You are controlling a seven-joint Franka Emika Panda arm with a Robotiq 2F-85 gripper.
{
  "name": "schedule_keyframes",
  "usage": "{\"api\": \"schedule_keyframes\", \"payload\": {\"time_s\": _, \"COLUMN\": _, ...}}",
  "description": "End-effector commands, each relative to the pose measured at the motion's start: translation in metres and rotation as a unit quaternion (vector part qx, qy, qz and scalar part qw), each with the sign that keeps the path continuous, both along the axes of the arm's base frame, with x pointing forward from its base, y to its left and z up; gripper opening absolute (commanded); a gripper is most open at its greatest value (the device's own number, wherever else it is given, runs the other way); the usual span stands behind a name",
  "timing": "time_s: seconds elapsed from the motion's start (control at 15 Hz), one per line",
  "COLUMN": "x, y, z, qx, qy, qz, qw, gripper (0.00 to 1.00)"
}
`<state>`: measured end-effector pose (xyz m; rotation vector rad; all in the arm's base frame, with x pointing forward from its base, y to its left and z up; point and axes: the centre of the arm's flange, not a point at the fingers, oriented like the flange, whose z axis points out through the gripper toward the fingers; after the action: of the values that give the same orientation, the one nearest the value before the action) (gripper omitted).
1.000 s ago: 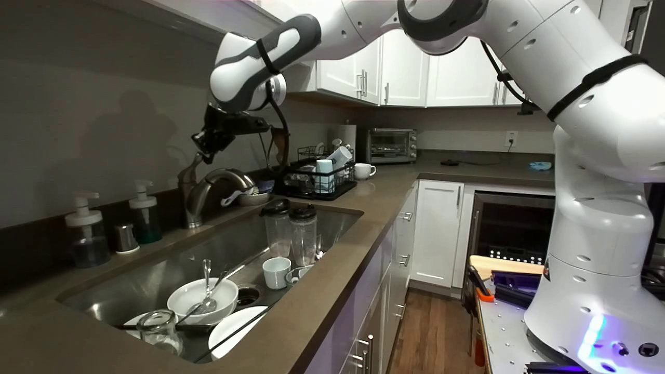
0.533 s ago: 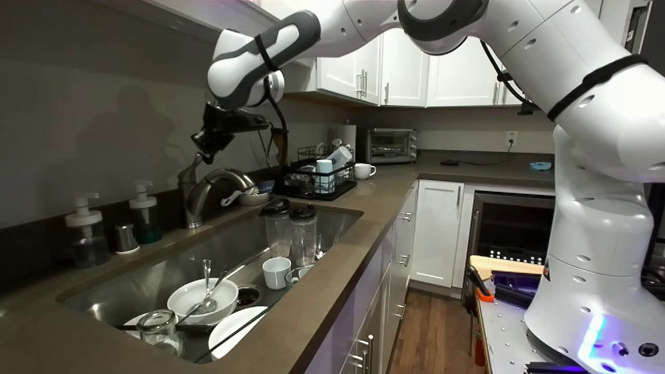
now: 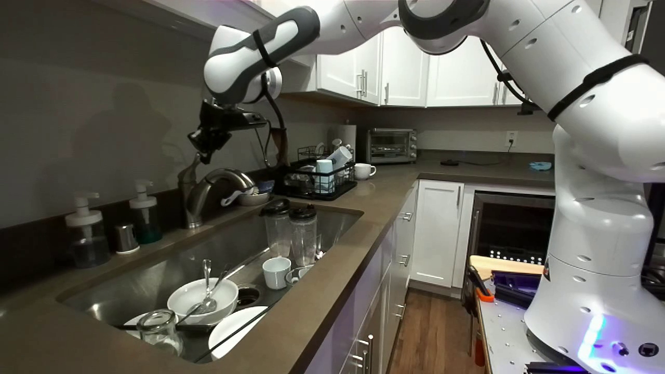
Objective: Open the tap
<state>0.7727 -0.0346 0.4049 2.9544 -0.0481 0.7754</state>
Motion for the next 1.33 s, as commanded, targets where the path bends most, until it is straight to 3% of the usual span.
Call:
{"api": "schedule_keyframes", "payload": {"time_s": 0.0, "x": 0.004, "y": 0.001, "z": 0.01, "qx": 0.001, "qy": -0.016, "qz": 0.011, "qw": 0.9998, "gripper": 0.03}}
{"api": "schedule_keyframes", "payload": {"time_s": 0.4, "x": 0.005, "y": 0.001, "z": 0.013, "qx": 0.003, "qy": -0.081, "qz": 0.009, "qw": 0.9967, "gripper": 0.03}}
{"api": "schedule_keyframes", "payload": {"time_s": 0.73, "x": 0.005, "y": 0.006, "z": 0.012, "qx": 0.01, "qy": -0.147, "qz": 0.015, "qw": 0.989, "gripper": 0.03}}
{"api": "schedule_keyframes", "payload": {"time_s": 1.27, "x": 0.002, "y": 0.018, "z": 0.003, "qx": 0.033, "qy": -0.183, "qz": 0.019, "qw": 0.9824, "gripper": 0.03}}
